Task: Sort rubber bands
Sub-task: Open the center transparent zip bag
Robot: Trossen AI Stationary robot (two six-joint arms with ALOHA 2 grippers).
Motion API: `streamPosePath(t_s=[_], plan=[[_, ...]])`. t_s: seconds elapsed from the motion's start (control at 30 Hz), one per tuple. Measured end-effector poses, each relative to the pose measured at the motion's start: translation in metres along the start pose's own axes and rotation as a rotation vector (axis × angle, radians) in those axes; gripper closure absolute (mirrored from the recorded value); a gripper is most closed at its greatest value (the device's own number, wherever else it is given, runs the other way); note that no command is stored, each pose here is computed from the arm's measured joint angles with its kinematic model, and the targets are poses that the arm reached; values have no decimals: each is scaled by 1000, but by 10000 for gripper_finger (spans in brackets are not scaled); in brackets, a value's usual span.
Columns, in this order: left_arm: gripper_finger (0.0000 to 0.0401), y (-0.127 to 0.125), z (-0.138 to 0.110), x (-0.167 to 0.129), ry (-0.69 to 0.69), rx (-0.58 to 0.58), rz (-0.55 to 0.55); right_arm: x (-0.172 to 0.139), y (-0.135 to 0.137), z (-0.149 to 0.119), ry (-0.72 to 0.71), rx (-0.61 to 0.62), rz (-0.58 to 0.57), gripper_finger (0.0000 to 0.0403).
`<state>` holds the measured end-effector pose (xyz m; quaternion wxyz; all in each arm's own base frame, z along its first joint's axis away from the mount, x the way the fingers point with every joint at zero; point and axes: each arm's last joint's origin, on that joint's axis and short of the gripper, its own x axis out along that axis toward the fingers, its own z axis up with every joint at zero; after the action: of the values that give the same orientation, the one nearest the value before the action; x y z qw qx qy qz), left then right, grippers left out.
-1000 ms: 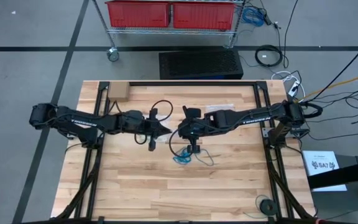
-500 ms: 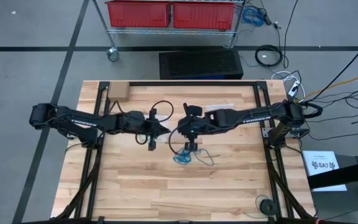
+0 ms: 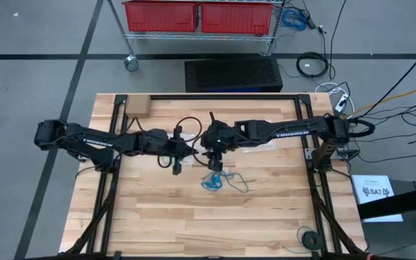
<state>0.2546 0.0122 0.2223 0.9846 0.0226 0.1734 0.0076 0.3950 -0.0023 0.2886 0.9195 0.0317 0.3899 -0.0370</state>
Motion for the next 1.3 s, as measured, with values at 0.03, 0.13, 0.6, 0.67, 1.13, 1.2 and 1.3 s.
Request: streamPosePath(t_s=[0.03,0.13,0.6,0.67,1.13,1.2,1.3], plan=[[401,0,0,0,0,0,0,1,1,0,1,-1,4,265],[401,0,0,0,-3,0,0,4,1,1,-10,-11,9,281],[401,0,1,0,-15,1,8,6,1,-2,11,-48,-12,391],[401,0,1,0,-15,1,8,6,1,-3,27,-49,-14,396],[401,0,3,-2,-27,1,8,4,2,-18,177,-30,-50,402],[401,0,5,-3,-33,1,9,3,3,-21,207,-28,-50,402],[401,0,7,-6,-46,2,9,2,6,-25,250,-25,-50,402]])
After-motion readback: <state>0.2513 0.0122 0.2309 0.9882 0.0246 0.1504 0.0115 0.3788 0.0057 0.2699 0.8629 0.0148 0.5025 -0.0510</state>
